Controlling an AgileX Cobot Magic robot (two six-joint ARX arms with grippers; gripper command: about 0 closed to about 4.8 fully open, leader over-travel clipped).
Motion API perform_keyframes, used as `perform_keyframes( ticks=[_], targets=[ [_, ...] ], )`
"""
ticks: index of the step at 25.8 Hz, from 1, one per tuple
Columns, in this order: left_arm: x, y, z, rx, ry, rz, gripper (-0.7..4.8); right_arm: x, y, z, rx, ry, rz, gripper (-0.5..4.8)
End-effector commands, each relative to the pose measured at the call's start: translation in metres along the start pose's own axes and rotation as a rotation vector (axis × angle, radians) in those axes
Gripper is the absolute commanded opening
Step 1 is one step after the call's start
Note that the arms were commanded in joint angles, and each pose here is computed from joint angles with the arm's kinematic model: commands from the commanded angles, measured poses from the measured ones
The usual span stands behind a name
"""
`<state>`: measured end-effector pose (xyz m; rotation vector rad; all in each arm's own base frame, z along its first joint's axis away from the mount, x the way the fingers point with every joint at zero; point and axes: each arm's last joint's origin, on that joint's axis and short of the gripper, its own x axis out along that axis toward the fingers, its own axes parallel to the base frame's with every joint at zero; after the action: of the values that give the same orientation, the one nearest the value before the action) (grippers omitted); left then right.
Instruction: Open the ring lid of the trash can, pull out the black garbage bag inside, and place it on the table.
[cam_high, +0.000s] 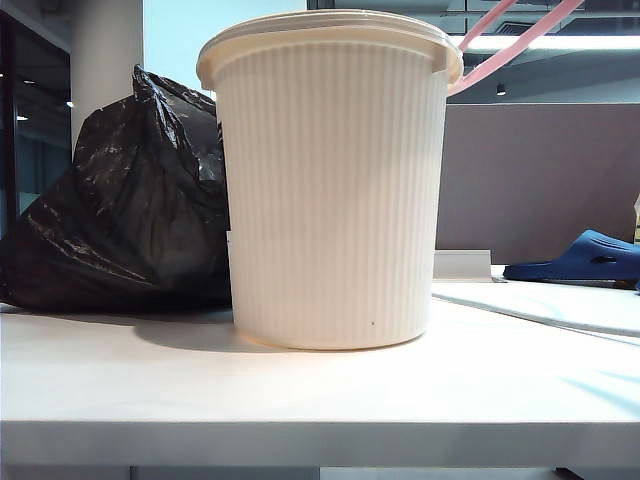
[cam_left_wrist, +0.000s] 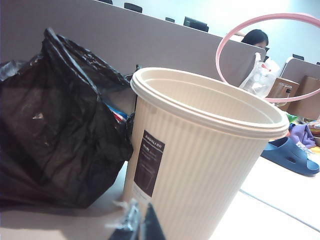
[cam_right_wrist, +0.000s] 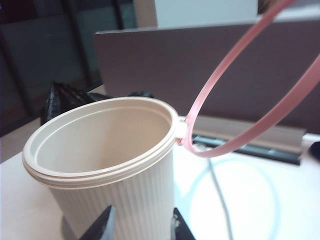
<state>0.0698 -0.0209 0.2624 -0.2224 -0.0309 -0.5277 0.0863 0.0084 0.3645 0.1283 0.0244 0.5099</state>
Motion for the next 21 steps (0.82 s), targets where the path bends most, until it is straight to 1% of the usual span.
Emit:
perform_keyframes(
  ticks=[1,3,6,7,9,10,13,18,21],
  targets=[
    [0.000,0.000,0.001,0.007,-0.031,-0.012,0.17,-0.011,0.008,0.001,-0.061,-0.050,-0.036,1.43],
    [0.001,0.001,-0.001,0.006,-0.034,-0.012,0.17,-0.018,0.012,-0.001,-0.074,-0.075,-0.051,1.43],
    [0.003,0.003,-0.005,-0.031,-0.043,-0.003,0.17,-0.025,0.015,-0.007,-0.083,-0.094,-0.065,1.42],
    [0.004,0.004,-0.008,-0.039,-0.044,0.007,0.17,-0.026,0.015,-0.010,-0.084,-0.095,-0.065,1.33],
    [0.005,0.006,-0.013,-0.046,-0.036,0.014,0.17,-0.028,0.016,-0.018,-0.083,-0.095,-0.065,0.97],
    [0.006,0.007,-0.015,-0.047,-0.032,0.014,0.17,-0.029,0.016,-0.022,-0.081,-0.092,-0.067,0.87],
    [0.009,0.011,-0.025,-0.056,-0.013,0.039,0.17,-0.031,0.015,-0.033,-0.071,-0.077,-0.070,0.84],
    [0.012,0.019,-0.044,-0.045,0.016,0.123,0.17,-0.032,0.015,-0.051,-0.063,-0.061,0.002,0.86],
    [0.014,0.023,-0.053,-0.048,0.020,0.144,0.17,-0.033,0.015,-0.060,-0.032,-0.064,0.001,0.85]
  ],
)
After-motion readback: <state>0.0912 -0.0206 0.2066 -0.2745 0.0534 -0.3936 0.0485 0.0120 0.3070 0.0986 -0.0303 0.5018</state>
